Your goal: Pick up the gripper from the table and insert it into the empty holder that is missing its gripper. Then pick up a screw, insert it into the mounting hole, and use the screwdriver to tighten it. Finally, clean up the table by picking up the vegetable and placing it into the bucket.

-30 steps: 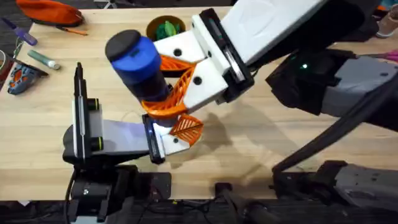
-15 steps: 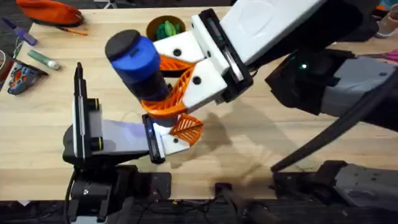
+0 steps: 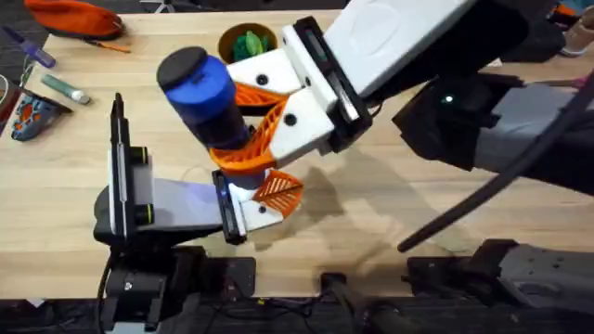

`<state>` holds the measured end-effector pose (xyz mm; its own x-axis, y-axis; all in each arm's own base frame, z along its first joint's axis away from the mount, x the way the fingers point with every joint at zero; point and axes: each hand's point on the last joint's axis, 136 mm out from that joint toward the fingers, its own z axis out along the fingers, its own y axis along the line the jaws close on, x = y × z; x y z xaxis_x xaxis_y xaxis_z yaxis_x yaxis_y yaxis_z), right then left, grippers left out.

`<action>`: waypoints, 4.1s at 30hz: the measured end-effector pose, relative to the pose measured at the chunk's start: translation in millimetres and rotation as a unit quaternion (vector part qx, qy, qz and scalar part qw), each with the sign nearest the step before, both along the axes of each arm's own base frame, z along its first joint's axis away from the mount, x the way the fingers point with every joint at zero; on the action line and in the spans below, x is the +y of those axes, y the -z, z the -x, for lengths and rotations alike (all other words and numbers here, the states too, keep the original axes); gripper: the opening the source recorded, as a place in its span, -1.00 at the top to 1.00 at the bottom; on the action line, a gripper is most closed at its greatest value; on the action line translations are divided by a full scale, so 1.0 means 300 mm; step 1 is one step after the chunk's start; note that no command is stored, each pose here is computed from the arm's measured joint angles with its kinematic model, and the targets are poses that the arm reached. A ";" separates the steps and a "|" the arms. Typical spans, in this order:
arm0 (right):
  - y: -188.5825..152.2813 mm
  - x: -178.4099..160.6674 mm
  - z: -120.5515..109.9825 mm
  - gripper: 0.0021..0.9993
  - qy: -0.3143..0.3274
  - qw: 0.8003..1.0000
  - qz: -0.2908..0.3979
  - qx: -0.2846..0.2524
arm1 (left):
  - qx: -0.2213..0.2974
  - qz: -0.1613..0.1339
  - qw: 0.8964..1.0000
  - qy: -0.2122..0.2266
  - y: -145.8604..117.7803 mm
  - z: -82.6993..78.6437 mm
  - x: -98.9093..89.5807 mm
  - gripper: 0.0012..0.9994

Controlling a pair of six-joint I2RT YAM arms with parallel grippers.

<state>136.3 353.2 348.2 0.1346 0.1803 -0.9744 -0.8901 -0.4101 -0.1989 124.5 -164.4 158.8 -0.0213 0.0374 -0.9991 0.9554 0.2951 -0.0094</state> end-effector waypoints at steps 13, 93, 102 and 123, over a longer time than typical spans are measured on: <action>0.006 0.001 -0.002 0.96 0.000 1.000 0.005 0.006 | 0.000 0.000 1.000 0.000 0.000 0.000 0.000 0.97; 0.278 -0.542 -0.753 0.96 0.491 0.788 0.354 0.116 | 0.000 0.000 1.000 0.000 0.000 0.000 0.000 0.97; 0.426 -0.743 -0.697 0.96 0.479 0.690 0.539 -0.051 | 0.000 0.000 1.000 0.000 0.000 0.000 0.000 0.97; 0.928 -0.910 -0.765 0.96 0.266 0.641 0.710 -0.118 | 0.000 0.000 1.000 0.000 0.000 0.000 0.000 0.97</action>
